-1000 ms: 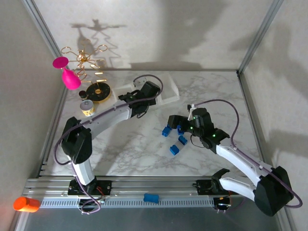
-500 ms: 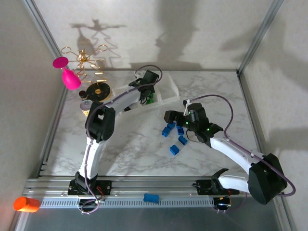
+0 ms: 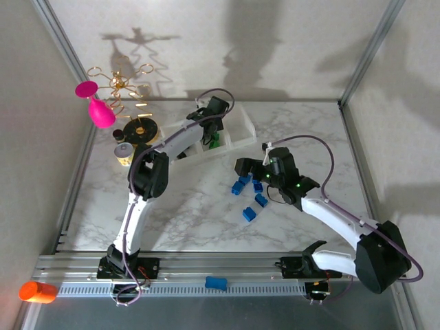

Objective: Sort the legos into containers by color
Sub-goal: Place the lego in the container, then pick up the lego from the center of the table.

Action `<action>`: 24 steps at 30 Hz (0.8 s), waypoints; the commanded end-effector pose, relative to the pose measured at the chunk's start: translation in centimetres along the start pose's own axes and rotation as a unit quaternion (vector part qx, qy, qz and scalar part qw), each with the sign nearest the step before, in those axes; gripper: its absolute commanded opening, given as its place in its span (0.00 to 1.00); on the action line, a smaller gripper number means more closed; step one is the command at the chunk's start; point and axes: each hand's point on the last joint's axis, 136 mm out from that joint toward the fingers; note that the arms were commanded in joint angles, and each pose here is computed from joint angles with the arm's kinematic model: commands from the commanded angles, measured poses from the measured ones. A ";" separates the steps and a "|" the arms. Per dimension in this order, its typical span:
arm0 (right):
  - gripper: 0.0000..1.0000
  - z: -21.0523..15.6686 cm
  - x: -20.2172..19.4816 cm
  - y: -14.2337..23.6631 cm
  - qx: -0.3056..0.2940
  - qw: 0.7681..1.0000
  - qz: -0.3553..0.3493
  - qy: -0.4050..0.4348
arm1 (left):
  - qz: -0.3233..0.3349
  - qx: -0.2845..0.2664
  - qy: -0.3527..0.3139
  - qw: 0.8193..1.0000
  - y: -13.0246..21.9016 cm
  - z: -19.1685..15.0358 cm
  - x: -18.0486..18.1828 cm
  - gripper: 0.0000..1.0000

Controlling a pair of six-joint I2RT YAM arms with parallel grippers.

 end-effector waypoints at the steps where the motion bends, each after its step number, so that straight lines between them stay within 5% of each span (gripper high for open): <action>1: 0.99 1.1 0.0 1.1 -0.017 1.000 -0.003 0.008 | -0.042 -0.016 0.005 0.999 5.2 2.9 -1.1 0.52; 12: 0.99 -2.5 -3.2 3.3 0.023 0.998 -0.052 -0.014 | -0.124 0.024 -0.080 0.989 13.4 -6.9 -2.7 0.53; 24: 0.99 -5.9 -6.3 6.6 0.038 0.992 -0.103 -0.065 | -0.177 0.110 -0.212 0.955 16.1 -19.4 -2.2 0.56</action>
Point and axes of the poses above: each hand's point on the last joint's axis, 136 mm out from that joint toward the fingers, its own y axis back along the fingers, its own x axis along the line the jaws close on, z = x × y, and after that the axes turned 1 degree about y, right-handed
